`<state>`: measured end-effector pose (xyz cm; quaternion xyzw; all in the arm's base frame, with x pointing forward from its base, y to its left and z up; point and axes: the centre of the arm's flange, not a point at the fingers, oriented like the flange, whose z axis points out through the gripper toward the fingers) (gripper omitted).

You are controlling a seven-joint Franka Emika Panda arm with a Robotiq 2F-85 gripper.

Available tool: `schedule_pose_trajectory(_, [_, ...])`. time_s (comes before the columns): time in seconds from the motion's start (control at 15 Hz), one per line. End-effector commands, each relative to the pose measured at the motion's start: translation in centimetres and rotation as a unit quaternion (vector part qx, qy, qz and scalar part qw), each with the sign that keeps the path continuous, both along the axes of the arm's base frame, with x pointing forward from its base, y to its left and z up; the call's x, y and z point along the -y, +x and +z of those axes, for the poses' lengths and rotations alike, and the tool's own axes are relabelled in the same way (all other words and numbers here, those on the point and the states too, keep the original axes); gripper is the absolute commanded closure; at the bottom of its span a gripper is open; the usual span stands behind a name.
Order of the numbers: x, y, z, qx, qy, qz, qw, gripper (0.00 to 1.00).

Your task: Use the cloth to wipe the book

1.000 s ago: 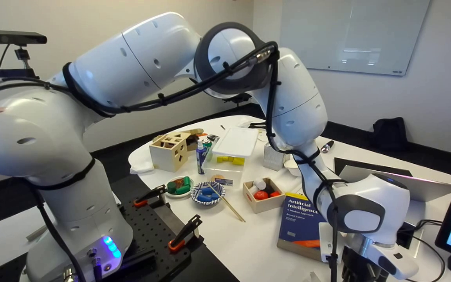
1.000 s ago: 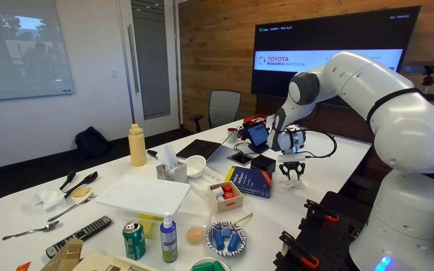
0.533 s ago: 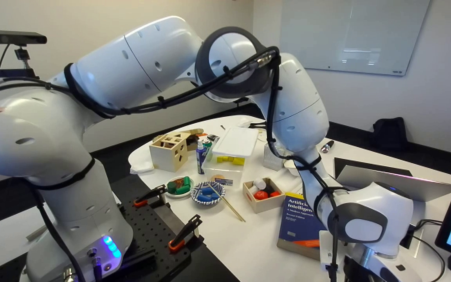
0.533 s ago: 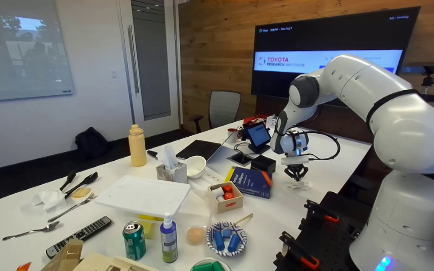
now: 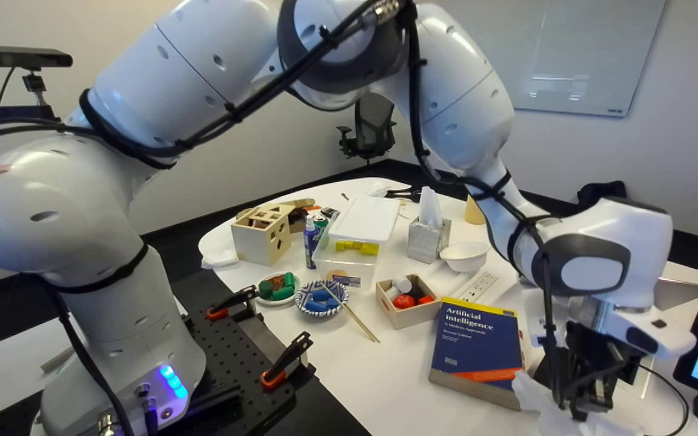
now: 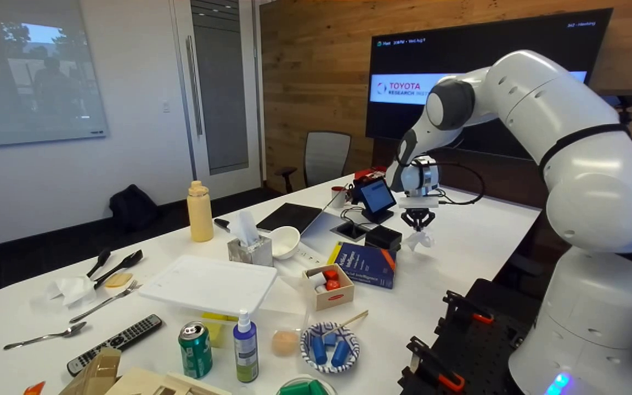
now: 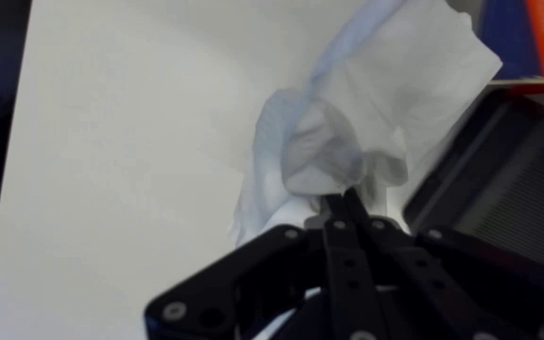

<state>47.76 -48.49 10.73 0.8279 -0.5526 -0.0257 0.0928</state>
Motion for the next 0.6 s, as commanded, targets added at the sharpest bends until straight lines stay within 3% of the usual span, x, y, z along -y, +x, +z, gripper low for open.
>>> schedule_pose_trajectory(0.0, [-5.5,2.6,7.7,0.066,0.026,0.034,0.9969,1.00])
schedule_pose_trajectory(0.33, [-15.3,7.0,10.9,0.114,0.063,0.105,0.9859,1.00])
schedule_pose_trajectory(0.47, [-18.5,7.7,10.5,0.107,0.105,0.126,0.9806,1.00])
schedule_pose_trajectory(0.53, [-16.0,9.3,9.9,0.104,0.075,0.110,0.9856,0.98])
